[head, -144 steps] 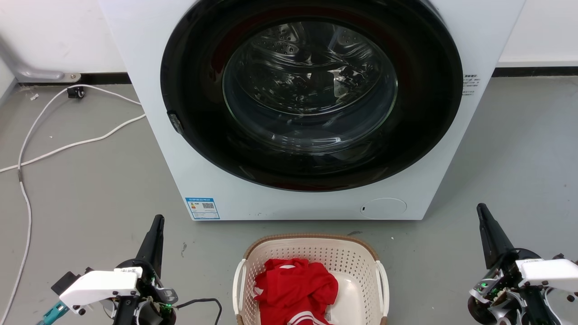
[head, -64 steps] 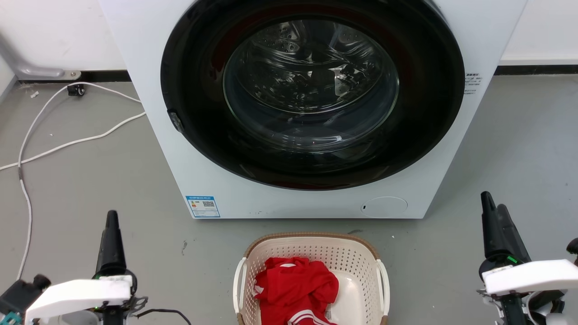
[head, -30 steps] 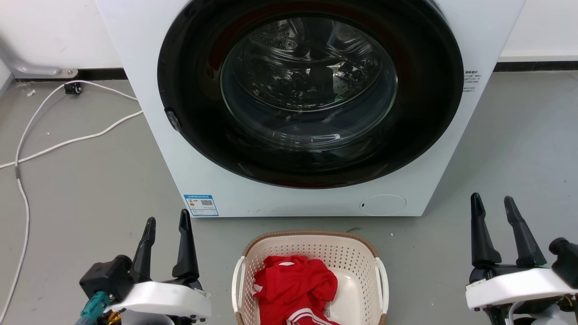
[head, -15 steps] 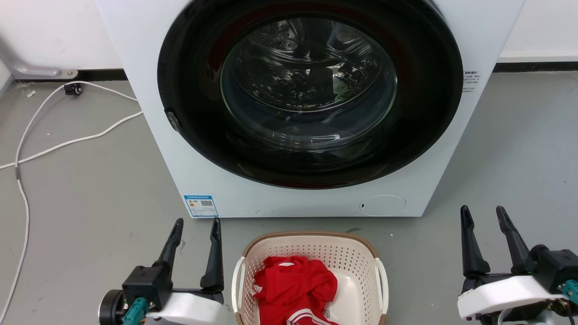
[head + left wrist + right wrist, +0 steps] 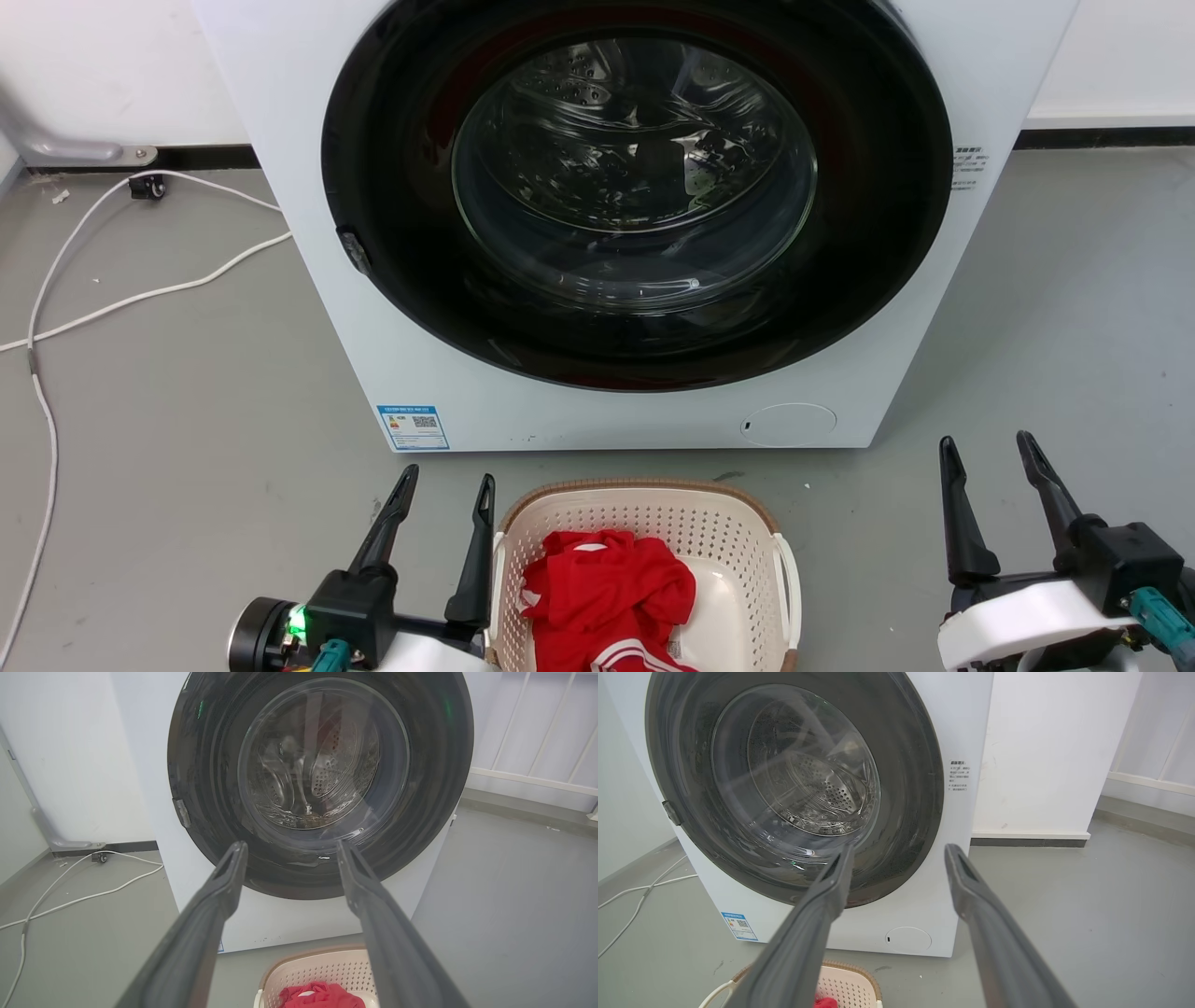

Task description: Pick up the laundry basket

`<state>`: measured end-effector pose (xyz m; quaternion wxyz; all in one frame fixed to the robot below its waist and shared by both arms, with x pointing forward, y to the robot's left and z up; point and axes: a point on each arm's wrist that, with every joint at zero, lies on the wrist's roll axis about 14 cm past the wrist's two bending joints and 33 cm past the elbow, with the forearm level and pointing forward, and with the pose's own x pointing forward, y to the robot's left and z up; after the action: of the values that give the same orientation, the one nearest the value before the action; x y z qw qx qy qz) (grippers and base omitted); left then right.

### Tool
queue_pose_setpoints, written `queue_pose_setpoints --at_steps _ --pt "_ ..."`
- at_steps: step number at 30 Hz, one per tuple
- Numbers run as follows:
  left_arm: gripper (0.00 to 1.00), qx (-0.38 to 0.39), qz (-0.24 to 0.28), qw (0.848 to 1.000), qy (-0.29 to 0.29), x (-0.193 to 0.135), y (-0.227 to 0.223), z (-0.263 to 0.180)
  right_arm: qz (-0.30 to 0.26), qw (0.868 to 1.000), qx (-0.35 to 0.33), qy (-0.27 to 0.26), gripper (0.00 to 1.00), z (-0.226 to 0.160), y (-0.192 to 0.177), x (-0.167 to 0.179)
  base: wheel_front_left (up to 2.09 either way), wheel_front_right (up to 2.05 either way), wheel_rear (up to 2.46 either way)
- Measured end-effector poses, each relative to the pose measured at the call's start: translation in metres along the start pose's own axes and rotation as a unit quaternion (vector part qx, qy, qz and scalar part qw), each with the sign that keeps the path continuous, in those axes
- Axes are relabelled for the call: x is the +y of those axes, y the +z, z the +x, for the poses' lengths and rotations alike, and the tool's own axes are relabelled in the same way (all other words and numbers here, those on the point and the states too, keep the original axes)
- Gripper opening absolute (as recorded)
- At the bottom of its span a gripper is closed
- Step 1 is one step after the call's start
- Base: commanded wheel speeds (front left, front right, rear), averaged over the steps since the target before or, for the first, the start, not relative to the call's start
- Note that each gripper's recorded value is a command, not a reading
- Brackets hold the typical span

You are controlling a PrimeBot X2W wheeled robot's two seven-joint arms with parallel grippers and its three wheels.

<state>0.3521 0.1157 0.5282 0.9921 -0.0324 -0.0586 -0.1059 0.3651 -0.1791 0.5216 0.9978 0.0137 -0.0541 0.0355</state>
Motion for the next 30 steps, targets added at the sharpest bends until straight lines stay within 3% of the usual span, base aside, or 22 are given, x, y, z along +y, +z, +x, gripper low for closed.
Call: queue_pose_setpoints --at_steps 5,15,30 --pt "1.00 -0.010 0.015 1.000 0.000 -0.002 0.004 0.000 -0.018 1.000 -0.001 0.006 1.00 -0.001 0.000 0.002 0.00 0.00 0.00" --pt "1.00 -0.022 -0.005 0.999 0.023 0.009 0.008 -0.001 0.006 1.000 0.000 0.004 1.00 -0.001 -0.005 0.003 0.00 0.00 0.00" --pt "1.00 -0.018 0.008 1.000 0.009 0.009 0.002 -0.003 -0.001 1.000 0.005 0.008 1.00 -0.003 -0.009 0.006 0.00 0.00 0.00"
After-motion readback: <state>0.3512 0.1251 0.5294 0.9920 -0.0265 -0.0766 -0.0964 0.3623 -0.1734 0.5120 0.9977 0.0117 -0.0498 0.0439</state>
